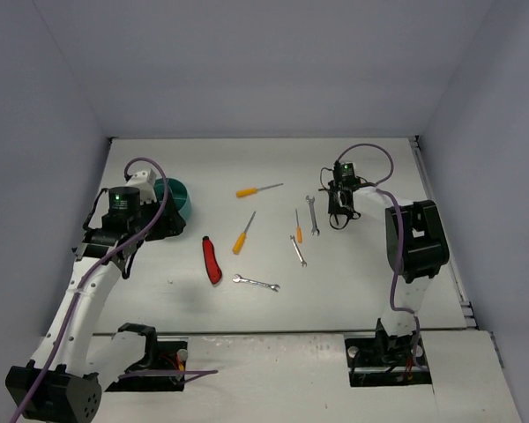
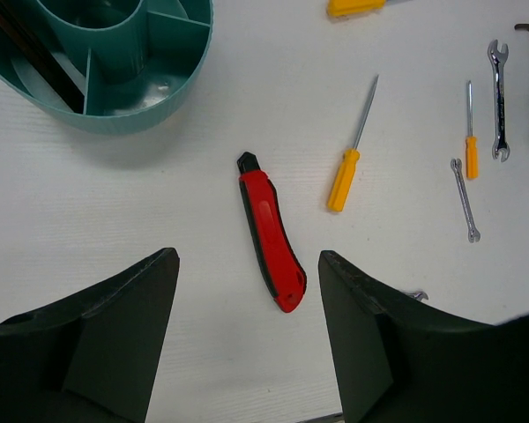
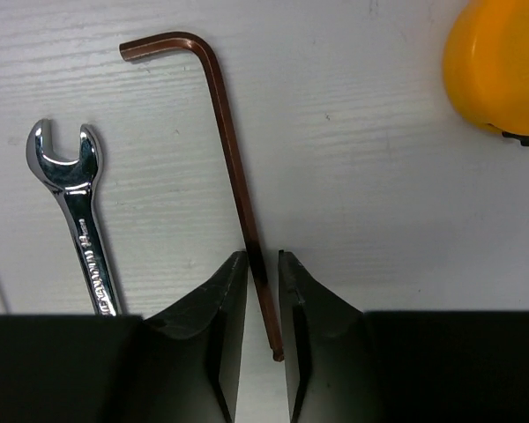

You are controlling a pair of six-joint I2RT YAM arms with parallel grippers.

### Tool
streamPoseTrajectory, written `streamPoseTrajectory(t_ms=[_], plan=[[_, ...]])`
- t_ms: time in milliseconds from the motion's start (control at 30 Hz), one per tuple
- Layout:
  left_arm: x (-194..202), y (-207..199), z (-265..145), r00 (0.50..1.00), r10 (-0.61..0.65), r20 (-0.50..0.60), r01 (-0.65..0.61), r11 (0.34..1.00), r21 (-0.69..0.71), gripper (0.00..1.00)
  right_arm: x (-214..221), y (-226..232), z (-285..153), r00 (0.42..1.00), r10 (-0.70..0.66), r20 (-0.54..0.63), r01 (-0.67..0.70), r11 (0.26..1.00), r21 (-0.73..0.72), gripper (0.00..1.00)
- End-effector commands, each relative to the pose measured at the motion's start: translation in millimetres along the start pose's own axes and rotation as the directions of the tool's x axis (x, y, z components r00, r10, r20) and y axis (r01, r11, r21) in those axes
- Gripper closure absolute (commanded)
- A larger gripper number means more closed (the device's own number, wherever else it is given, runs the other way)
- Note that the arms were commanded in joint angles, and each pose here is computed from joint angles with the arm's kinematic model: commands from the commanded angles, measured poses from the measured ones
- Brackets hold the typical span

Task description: Sort the tools into containers

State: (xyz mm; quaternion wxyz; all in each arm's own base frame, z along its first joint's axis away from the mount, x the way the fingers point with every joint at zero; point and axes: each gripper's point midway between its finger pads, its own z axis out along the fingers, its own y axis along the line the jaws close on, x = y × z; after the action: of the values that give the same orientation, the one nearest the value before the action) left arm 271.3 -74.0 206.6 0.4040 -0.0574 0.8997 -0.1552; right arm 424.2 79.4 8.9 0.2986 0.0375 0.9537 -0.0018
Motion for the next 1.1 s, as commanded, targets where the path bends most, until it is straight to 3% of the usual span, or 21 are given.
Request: streamPoseTrajectory(t_ms=[0, 167, 367, 700, 1067], plan=[[-37.2, -31.0, -5.3, 0.996, 0.019, 0.088, -0.026, 0.996, 0.085, 0.39, 50.0, -9.7, 12.9, 0.971, -0.060, -0.232, 0.068, 0.997, 0.026, 0.84], [-38.9, -49.3, -3.3, 0.997, 0.022, 0.077, -0.030, 0.993, 0.115, 0.39, 63.2, 1.9, 15.9, 0.952, -0.105, -0.286, 0.093, 0.994, -0.055, 0.99], [-38.3, -77.0, 1.0, 0.998, 0.019, 0.061, -0.029, 0.986, 0.166, 0.38, 60.3, 9.1, 5.0, 0.958, -0.119, -0.262, 0.106, 0.992, -0.065, 1.00], [-41.3, -133.6, 21.2, 0.997, -0.050, 0.064, 0.031, 0.960, 0.278, 0.39, -9.5, 19.7, -63.3, 0.995, -0.095, 0.033, 0.097, 0.993, -0.061, 1.00], [-60.0, -193.3, 28.7, 0.997, -0.027, 0.071, -0.005, 0.909, 0.417, 0.39, -28.1, 81.6, -152.2, 0.938, -0.188, 0.292, 0.263, 0.933, -0.247, 1.00]])
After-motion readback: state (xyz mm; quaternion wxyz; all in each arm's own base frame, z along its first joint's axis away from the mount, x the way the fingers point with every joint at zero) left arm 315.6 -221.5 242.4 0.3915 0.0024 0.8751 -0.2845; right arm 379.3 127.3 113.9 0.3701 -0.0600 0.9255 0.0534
